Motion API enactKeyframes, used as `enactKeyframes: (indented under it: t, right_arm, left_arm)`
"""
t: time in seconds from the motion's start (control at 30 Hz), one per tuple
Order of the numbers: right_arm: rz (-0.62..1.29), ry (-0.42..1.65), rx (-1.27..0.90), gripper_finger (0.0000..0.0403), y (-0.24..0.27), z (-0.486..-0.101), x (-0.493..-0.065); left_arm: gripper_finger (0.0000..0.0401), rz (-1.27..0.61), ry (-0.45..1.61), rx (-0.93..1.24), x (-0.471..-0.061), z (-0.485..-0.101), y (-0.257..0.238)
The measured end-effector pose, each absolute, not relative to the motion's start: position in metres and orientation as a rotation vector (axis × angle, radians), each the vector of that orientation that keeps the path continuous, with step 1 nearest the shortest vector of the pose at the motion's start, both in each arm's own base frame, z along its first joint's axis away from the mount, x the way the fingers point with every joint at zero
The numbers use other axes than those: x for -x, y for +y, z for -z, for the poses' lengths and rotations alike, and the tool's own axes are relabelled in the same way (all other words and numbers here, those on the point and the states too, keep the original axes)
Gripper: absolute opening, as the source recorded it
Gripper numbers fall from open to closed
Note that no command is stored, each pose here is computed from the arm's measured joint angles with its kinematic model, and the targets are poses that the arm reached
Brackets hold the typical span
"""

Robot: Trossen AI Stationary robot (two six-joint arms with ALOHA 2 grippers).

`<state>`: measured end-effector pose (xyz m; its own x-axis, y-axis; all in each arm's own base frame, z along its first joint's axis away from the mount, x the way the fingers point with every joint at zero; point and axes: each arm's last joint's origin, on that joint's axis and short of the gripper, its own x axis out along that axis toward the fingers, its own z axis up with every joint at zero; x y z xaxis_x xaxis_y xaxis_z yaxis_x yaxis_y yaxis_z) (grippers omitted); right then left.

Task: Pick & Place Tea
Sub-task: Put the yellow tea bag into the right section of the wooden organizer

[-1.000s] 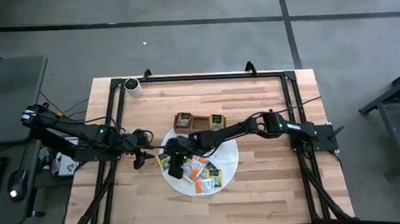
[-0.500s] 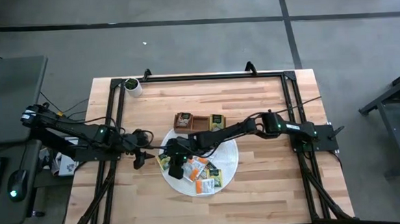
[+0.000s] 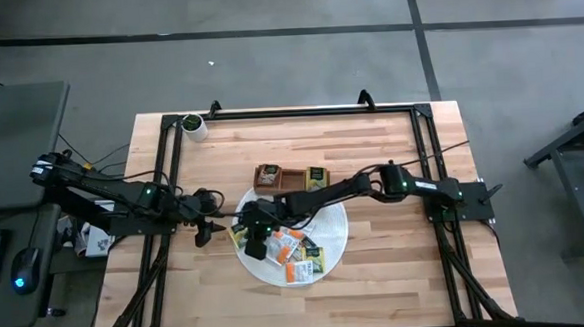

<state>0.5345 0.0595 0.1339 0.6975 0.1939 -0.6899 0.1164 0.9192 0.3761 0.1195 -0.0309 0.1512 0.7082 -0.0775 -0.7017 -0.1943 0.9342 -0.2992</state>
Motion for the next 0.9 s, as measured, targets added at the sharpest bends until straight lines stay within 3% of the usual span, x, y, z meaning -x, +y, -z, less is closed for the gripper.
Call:
enactKeyframes:
  t: [0.33,0.9]
  right_arm:
    - [-0.031,0.84,-0.467,0.0,0.06,-0.119,-0.535]
    - [-0.013,0.869,-0.474,0.0,0.059,-0.116,-0.533]
  left_arm:
    - [0.0205,-0.053,0.792,0.391,-0.119,-0.151,-0.032]
    - [0.0204,-0.166,0.861,0.667,-0.118,-0.146,-0.032]
